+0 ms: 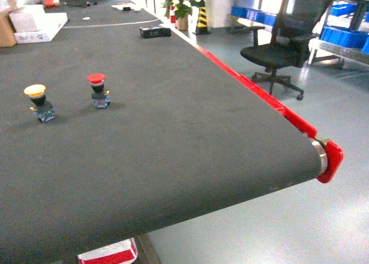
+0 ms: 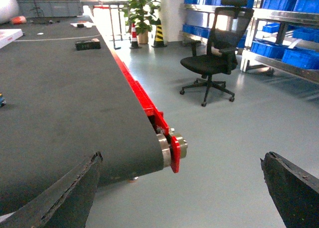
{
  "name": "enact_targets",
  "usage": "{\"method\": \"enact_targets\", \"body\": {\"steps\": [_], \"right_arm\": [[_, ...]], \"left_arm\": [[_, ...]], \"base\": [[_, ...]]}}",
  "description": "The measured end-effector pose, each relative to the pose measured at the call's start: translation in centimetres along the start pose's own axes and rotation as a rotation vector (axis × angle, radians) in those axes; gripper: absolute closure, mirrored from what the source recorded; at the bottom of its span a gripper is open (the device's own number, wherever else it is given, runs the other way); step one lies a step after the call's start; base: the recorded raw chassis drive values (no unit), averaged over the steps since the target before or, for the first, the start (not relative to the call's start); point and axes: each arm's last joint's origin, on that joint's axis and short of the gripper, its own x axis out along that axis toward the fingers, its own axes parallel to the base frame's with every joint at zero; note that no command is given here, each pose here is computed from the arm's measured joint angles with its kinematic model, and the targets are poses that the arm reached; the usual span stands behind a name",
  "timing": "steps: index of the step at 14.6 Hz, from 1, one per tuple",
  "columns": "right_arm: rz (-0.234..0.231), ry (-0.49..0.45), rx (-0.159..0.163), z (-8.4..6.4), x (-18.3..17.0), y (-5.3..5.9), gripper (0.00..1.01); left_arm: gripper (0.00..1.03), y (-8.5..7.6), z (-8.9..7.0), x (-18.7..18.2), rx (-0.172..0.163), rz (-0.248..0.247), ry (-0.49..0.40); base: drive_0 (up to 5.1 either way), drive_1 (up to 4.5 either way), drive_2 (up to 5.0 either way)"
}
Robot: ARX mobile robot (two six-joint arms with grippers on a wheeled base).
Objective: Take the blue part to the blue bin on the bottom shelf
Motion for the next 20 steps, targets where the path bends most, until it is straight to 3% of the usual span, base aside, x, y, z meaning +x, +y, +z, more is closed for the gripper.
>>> {"method": "enact_targets", "body": {"steps": [20], "right_arm": [[0.0, 0.0, 0.0, 0.0, 0.0, 0.0, 0.03]], "left_arm": [[0.6, 0.0, 0.0, 0.0, 0.0, 0.0, 0.0]], "base": [[-1.6, -1.56, -1.6]]}}
